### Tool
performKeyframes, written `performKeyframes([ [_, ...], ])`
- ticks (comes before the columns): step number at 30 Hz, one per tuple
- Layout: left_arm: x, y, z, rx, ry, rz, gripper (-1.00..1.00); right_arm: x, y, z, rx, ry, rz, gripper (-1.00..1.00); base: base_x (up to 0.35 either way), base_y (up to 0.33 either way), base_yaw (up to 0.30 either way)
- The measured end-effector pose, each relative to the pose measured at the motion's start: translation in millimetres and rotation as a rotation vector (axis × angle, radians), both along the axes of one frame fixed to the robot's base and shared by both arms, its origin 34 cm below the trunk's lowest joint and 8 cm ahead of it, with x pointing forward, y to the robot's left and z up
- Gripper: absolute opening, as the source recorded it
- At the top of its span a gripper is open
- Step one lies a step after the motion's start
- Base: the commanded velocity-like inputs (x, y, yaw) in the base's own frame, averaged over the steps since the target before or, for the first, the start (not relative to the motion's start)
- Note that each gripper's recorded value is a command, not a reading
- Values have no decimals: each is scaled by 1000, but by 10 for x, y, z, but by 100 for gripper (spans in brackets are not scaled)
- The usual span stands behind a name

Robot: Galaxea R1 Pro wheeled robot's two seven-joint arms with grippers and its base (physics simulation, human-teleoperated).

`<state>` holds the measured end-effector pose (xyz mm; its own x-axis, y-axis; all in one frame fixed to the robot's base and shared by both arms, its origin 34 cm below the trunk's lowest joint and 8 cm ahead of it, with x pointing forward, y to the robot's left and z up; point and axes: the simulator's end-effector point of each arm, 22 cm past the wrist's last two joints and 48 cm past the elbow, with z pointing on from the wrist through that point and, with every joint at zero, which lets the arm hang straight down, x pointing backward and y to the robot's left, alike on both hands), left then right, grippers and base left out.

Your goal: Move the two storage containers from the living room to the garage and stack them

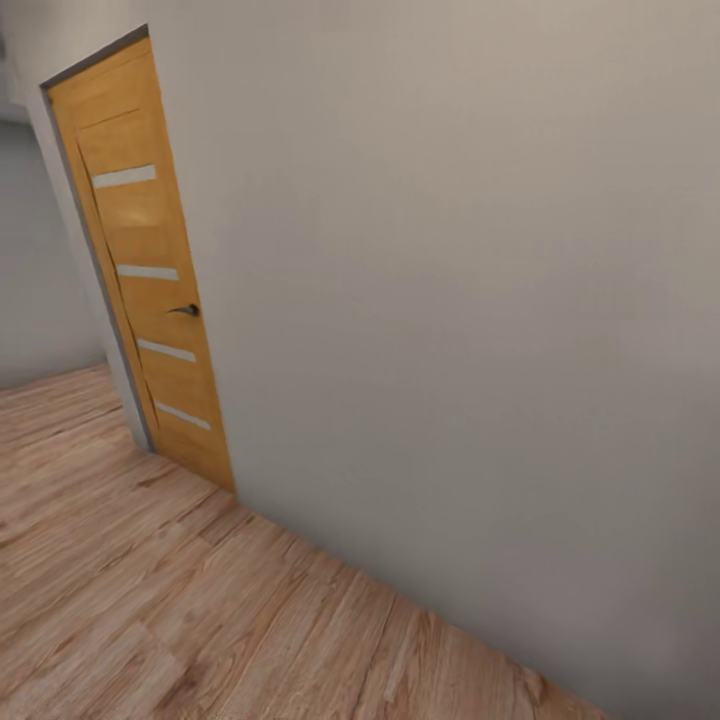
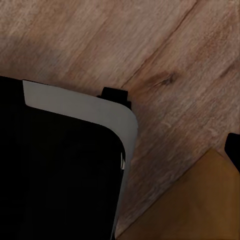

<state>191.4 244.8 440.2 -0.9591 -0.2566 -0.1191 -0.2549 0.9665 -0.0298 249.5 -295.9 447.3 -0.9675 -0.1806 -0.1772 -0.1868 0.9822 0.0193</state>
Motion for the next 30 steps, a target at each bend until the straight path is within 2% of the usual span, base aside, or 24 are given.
performKeyframes([
  [17, 0, 1, 0, 0, 0, 0, 100, 0, -2, 0, -1, 0, 0, 100, 7, 0, 272],
  [21, 0, -1, 1, 0, -1, 0, 100, 1, -1, 2, 0, -1, -1, 100, 186, 56, 243],
  [30, 0, 10, 2, 1, -1, 1, 100, 9, 4, 4, 2, -5, 1, 100, 294, 142, 19],
])
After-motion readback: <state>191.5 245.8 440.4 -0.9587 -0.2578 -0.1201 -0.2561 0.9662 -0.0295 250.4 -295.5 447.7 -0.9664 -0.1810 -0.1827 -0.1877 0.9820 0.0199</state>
